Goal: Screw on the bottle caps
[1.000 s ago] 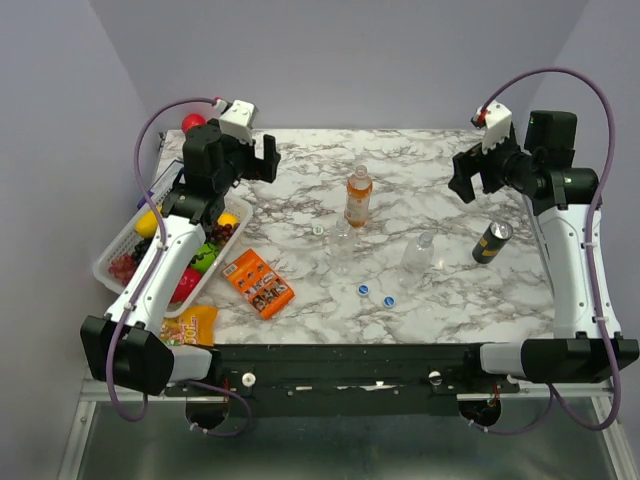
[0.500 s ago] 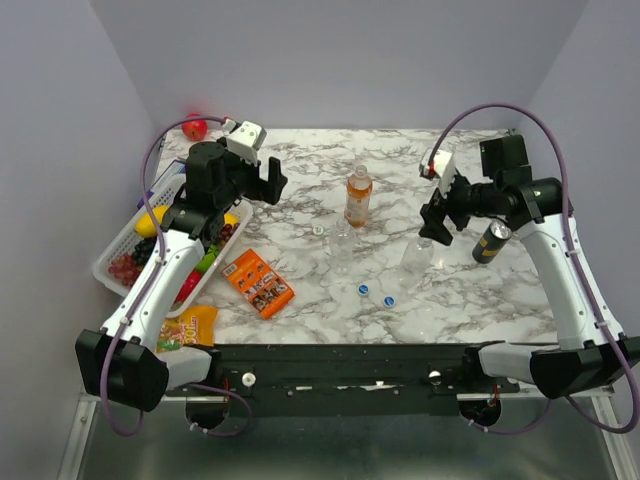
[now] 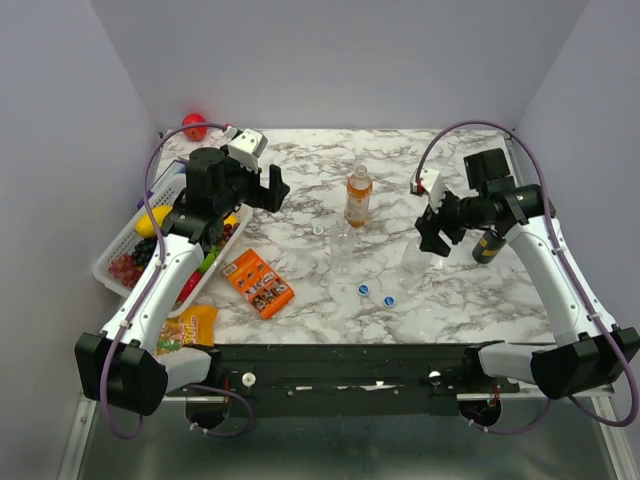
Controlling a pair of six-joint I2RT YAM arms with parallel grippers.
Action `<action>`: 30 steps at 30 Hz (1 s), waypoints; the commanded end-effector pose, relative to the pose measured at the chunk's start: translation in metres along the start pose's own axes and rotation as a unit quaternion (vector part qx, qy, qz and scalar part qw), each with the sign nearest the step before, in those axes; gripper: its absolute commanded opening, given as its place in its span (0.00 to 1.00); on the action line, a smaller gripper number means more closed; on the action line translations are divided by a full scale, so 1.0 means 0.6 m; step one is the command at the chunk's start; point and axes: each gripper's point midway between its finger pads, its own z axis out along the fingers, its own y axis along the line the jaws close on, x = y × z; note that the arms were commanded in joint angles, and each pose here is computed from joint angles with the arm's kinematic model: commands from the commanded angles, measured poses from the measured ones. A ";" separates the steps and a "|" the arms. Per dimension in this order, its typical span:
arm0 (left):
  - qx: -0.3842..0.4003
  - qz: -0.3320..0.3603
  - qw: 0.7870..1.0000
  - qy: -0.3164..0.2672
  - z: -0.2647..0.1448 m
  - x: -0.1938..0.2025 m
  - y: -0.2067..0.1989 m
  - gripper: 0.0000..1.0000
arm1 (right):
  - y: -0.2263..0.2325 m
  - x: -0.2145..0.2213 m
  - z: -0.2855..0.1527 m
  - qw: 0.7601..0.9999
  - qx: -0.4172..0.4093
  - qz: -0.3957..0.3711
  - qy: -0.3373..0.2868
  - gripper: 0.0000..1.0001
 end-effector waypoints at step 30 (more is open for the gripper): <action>0.226 0.168 0.959 0.023 -0.078 0.163 -0.218 0.99 | 0.084 -0.071 -0.097 0.997 -0.071 -0.029 -0.024 0.02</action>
